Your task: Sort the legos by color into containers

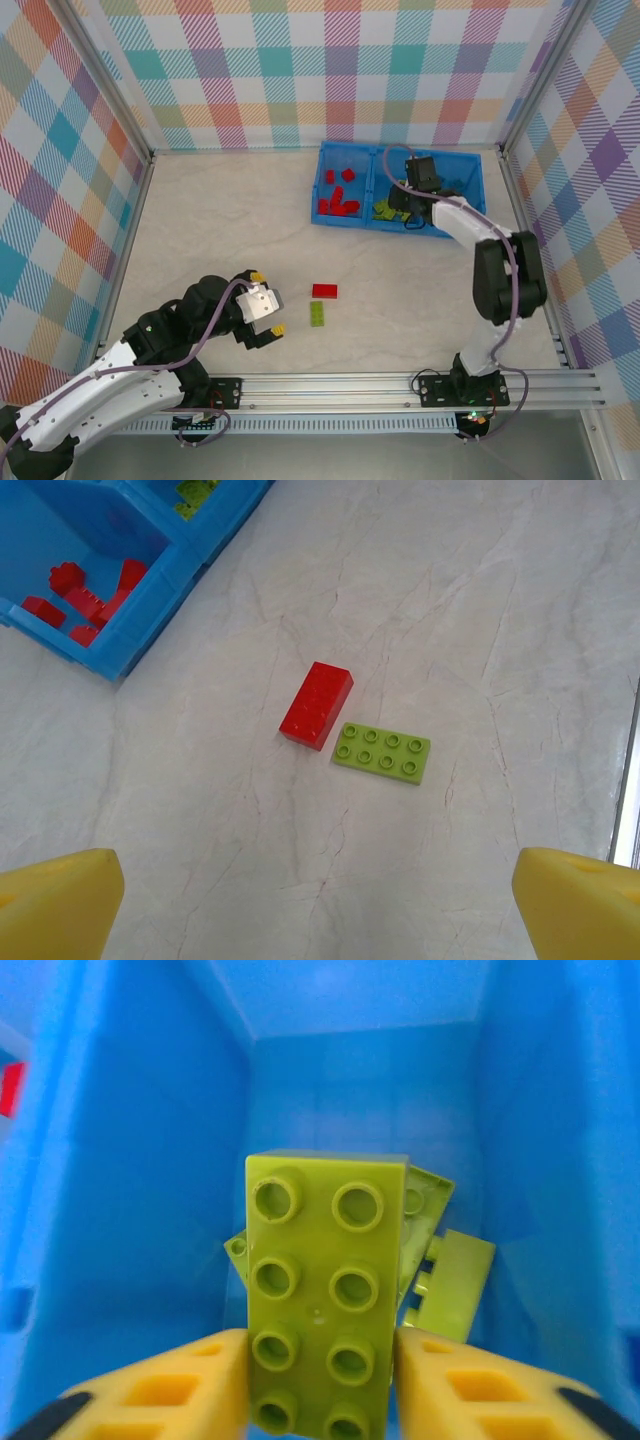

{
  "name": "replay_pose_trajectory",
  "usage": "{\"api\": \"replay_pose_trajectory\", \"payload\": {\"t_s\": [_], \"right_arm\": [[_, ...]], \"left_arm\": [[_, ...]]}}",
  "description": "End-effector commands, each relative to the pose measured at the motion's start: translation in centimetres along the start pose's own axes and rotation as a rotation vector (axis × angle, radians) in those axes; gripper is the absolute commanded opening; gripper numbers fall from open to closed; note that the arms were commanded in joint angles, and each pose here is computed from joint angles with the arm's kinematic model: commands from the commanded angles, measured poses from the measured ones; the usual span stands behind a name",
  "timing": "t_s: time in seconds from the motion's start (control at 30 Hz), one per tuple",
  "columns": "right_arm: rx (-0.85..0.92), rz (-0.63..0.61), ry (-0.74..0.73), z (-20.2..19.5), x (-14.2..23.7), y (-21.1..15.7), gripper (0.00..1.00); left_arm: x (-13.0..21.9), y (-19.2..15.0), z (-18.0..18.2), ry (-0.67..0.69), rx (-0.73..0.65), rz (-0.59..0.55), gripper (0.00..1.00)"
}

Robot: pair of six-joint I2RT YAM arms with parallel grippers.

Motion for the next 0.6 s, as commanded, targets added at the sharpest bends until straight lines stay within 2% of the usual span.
{"api": "replay_pose_trajectory", "payload": {"t_s": [0.0, 0.1, 0.3, 0.4, 0.57], "right_arm": [[0.008, -0.036, 0.084, 1.3, 0.3, 2.5, 0.48], [-0.004, -0.057, 0.088, 1.4, 1.3, 3.1, 0.54], [-0.078, -0.069, 0.219, 2.4, 6.6, 1.5, 0.54], [-0.086, -0.035, 0.34, 4.8, 9.7, -2.3, 0.54], [0.012, 0.103, 0.395, 9.9, 13.0, -10.7, 0.56]], "left_arm": [[-0.2, -0.2, 0.1, 0.002, 0.003, 0.0, 1.0], [-0.3, -0.2, 0.2, 0.005, 0.004, 0.006, 1.0], [-0.3, -0.4, 0.2, 0.003, 0.016, 0.016, 1.0], [-0.4, -0.7, 0.1, 0.001, 0.013, 0.021, 1.0], [-0.6, -0.7, 0.2, 0.006, 0.007, 0.03, 1.0]]}}
Point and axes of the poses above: each hand's point on the last joint's axis, 136 mm out from that joint toward the fingers, its own x axis back along the fingers, its own z axis along the line the jaws close on, y = z × x, the point moved 7 cm from there along x, back along the fingers, and after that the axes turned 8 degrees about x, right-handed, at the moved point
